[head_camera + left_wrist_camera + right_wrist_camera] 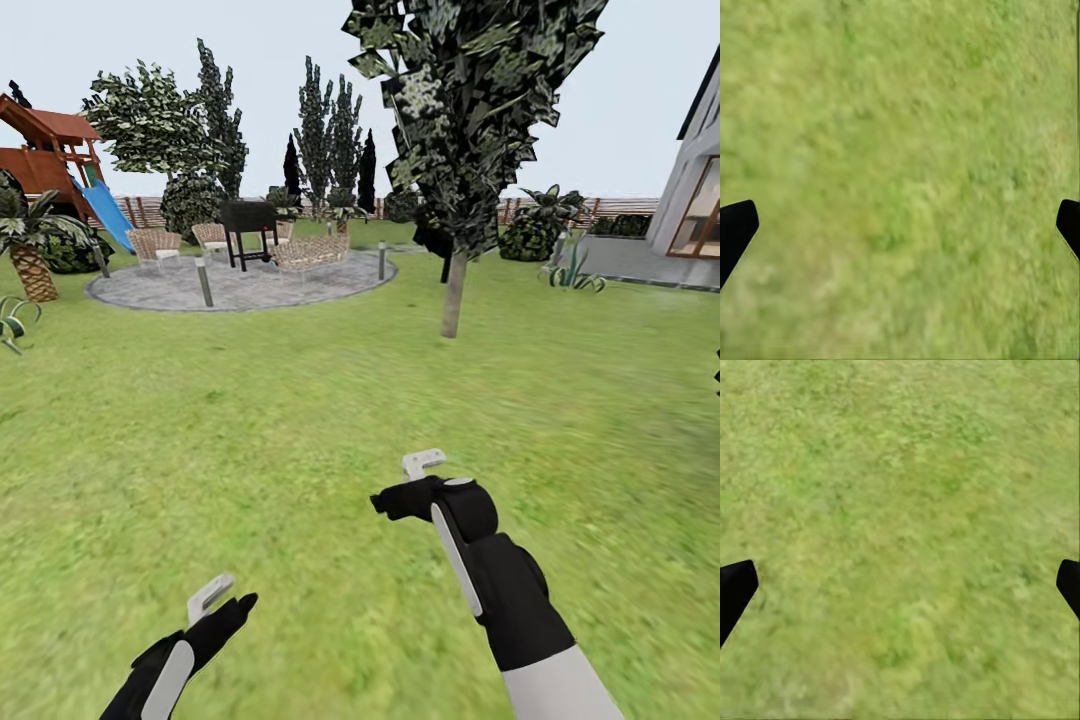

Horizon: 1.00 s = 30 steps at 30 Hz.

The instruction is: Take the three Easter eggs out of the wicker basket on the lawn in the garden, then place them on the lawn next to a single tree (choose any tree) so that all three eggs are next to the same tree and none are left in the basket.

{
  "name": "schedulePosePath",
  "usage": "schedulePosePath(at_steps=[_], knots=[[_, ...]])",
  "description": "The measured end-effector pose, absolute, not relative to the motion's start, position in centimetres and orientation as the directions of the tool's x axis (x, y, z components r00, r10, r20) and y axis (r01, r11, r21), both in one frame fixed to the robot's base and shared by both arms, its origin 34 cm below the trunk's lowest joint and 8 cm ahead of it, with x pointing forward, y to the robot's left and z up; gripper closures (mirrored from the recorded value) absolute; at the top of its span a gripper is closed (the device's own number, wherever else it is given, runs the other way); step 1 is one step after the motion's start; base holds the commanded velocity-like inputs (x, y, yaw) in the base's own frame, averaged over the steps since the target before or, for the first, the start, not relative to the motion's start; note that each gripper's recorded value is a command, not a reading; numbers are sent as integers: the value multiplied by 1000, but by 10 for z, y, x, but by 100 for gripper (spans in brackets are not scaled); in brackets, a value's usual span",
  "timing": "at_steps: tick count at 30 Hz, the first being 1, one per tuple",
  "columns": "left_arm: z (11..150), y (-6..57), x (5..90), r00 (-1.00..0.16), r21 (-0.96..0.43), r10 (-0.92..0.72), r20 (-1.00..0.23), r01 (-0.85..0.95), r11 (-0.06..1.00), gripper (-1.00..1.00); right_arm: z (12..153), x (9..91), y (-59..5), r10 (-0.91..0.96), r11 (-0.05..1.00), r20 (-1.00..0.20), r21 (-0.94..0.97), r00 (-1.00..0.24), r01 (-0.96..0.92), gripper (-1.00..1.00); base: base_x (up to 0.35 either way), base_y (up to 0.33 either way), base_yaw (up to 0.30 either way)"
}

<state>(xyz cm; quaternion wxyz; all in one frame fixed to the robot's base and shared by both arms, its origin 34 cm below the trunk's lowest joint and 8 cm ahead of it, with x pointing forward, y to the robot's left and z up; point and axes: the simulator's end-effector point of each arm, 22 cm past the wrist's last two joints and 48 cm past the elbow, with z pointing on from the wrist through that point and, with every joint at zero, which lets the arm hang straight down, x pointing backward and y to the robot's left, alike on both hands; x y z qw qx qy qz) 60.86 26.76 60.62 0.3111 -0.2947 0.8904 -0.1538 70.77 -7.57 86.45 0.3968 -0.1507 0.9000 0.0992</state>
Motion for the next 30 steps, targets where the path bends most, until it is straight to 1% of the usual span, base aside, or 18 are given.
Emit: schedulePosePath(at_steps=[8,17,30], knots=[[629,273,607,-590,-472,-611,-528,-395,788,-100,873,703,-61,-187,909,-761,106,-621,-403,-100,256,193,0],[632,273,606,-587,-475,-610,-533,-389,789,-100,882,706,-59,-175,906,-800,97,-574,-412,-100,257,188,0],[633,272,606,-589,-478,-610,-530,-387,789,-100,884,707,-59,-171,906,-806,96,-566,-412,-100,257,187,0]])
